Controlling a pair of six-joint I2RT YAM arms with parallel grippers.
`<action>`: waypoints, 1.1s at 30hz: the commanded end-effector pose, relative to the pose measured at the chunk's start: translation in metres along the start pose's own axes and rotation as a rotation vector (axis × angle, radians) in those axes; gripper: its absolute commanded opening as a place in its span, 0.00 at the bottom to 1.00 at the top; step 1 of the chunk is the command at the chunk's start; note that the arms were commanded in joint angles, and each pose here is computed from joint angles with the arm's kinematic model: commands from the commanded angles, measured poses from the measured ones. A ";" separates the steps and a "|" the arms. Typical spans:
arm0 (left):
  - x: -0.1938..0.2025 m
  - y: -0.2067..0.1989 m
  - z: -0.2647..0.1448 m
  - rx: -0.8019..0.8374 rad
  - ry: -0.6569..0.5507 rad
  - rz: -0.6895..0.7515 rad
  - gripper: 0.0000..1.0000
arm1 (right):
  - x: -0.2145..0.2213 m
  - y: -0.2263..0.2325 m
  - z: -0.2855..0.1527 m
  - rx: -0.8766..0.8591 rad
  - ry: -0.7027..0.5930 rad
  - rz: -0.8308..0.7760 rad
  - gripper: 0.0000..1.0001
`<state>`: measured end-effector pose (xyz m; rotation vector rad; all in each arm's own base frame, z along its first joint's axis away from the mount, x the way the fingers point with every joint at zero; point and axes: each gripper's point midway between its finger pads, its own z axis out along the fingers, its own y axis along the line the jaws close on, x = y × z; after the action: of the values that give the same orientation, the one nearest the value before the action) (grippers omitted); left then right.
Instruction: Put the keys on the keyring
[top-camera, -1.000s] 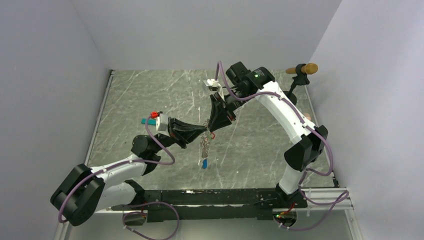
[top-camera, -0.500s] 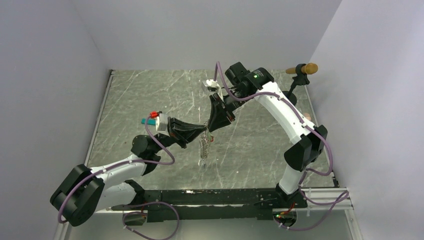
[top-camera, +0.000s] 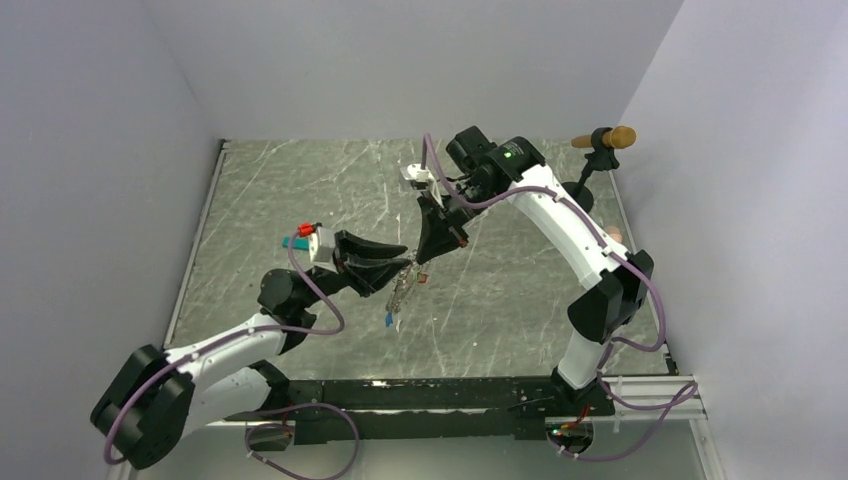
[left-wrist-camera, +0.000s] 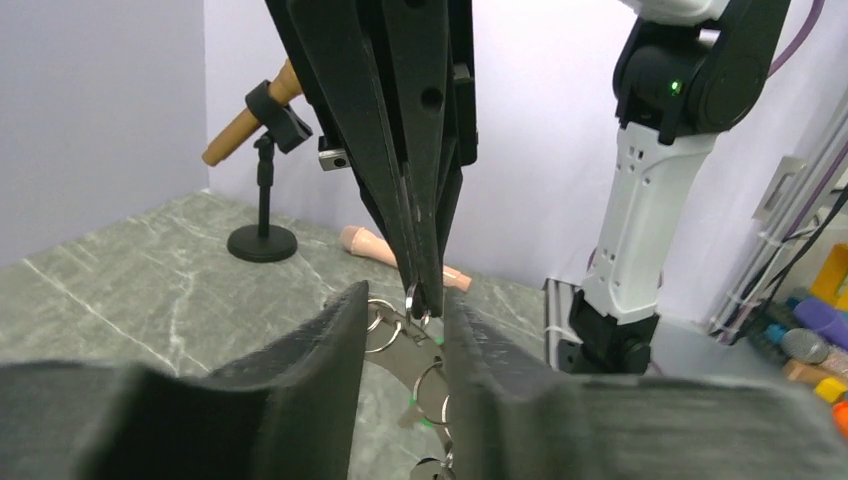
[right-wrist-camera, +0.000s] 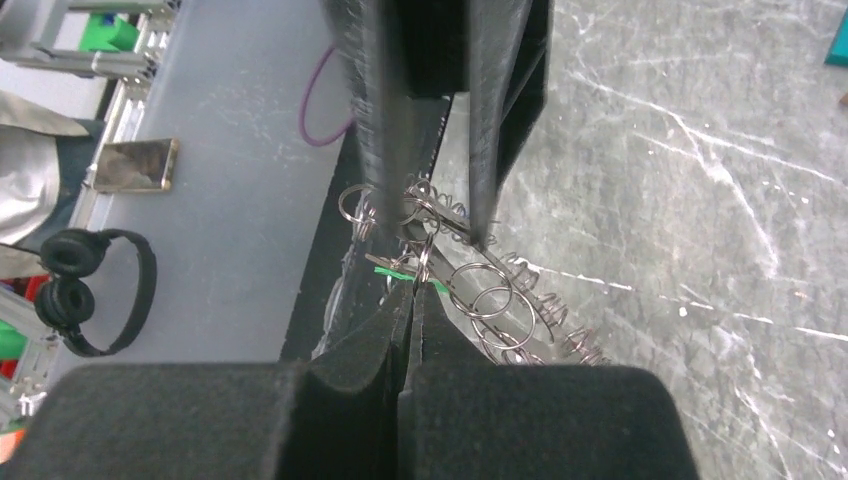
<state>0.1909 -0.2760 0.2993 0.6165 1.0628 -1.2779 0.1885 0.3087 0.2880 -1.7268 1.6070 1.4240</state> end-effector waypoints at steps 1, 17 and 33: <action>-0.015 0.002 -0.002 -0.021 0.047 0.098 0.53 | 0.005 0.005 -0.006 0.031 0.054 -0.061 0.00; 0.017 0.009 -0.004 -0.044 0.605 0.376 0.66 | 0.024 -0.012 -0.014 0.115 0.185 -0.029 0.00; 0.014 0.011 0.025 -0.041 0.632 0.482 0.38 | 0.028 -0.009 -0.012 0.094 0.186 -0.023 0.00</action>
<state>0.2040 -0.2989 0.2821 1.2057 1.3718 -0.6762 0.2016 0.2846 0.2553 -1.8555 1.7674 1.1642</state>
